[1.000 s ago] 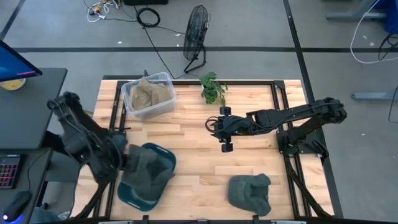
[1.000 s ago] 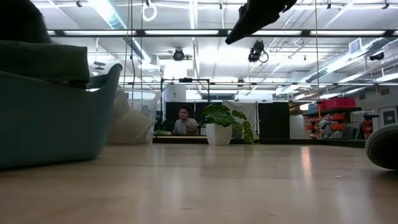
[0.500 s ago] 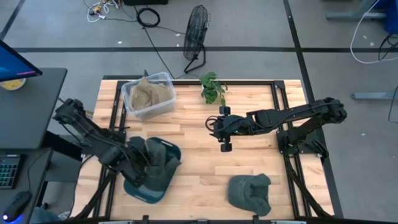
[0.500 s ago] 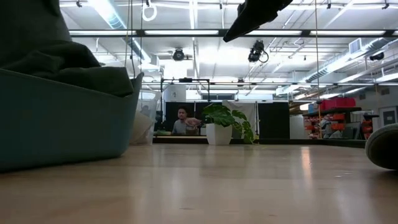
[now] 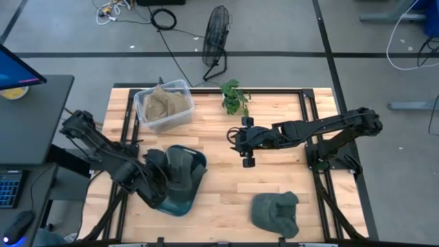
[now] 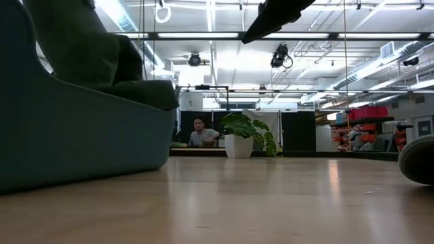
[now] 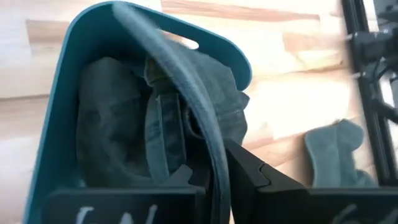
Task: Pick & Place hat
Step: Put the top gray cap into the blue bin, then put the gray cap into the blue bin
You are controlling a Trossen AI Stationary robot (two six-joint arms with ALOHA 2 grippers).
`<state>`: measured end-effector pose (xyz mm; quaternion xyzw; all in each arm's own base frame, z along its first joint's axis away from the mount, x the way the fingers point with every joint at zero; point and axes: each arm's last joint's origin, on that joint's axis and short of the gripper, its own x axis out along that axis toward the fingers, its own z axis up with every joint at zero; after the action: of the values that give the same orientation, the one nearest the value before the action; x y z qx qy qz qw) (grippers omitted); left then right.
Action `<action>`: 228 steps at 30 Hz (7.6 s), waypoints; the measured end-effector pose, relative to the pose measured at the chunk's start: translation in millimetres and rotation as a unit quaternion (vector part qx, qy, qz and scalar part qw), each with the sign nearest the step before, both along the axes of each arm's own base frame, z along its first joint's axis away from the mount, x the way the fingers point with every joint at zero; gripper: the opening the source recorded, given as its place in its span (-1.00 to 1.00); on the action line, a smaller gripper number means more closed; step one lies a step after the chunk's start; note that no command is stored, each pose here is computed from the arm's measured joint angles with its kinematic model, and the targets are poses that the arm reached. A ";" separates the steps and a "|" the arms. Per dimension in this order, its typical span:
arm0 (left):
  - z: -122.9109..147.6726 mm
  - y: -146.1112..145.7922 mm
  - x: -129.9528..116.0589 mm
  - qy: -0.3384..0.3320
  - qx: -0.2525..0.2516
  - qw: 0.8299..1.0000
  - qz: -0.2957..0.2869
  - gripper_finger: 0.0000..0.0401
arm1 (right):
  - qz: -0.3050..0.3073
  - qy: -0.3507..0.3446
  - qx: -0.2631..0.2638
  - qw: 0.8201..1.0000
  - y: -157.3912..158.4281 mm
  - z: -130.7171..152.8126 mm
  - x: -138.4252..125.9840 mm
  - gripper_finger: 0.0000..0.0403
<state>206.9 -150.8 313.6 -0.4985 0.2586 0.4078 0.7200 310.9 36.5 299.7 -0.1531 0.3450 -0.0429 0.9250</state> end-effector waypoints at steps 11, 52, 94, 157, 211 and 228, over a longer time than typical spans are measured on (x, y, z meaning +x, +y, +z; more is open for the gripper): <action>-0.7 -0.9 0.0 0.025 0.019 0.999 -0.045 -0.37 | 0.039 -0.038 0.036 0.998 3.7 6.0 5.2 -0.07; 19.6 112.2 33.9 0.267 -0.046 0.962 -0.041 -0.99 | 0.024 -0.048 0.063 0.997 3.6 7.0 6.0 -0.07; -25.0 73.6 14.2 0.312 -0.029 0.949 0.043 -0.99 | 0.013 -0.042 0.069 0.997 1.1 2.3 9.3 -0.07; 32.8 123.4 86.4 0.081 0.128 0.971 -0.186 -0.39 | -0.268 0.352 0.477 0.760 98.8 -52.4 -83.1 -0.07; 38.5 95.9 91.1 0.033 0.146 0.955 -0.257 -0.31 | -0.475 0.312 0.401 0.718 161.0 -131.2 -73.8 -0.21; 44.1 71.1 94.4 -0.053 0.014 0.958 -0.281 -0.31 | -0.130 0.336 0.234 0.903 158.2 -80.7 -47.7 -0.97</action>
<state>301.3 -79.8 357.7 -0.4165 0.3446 0.1654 0.8248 263.1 194.8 219.0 0.1085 0.6521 -0.0271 0.7499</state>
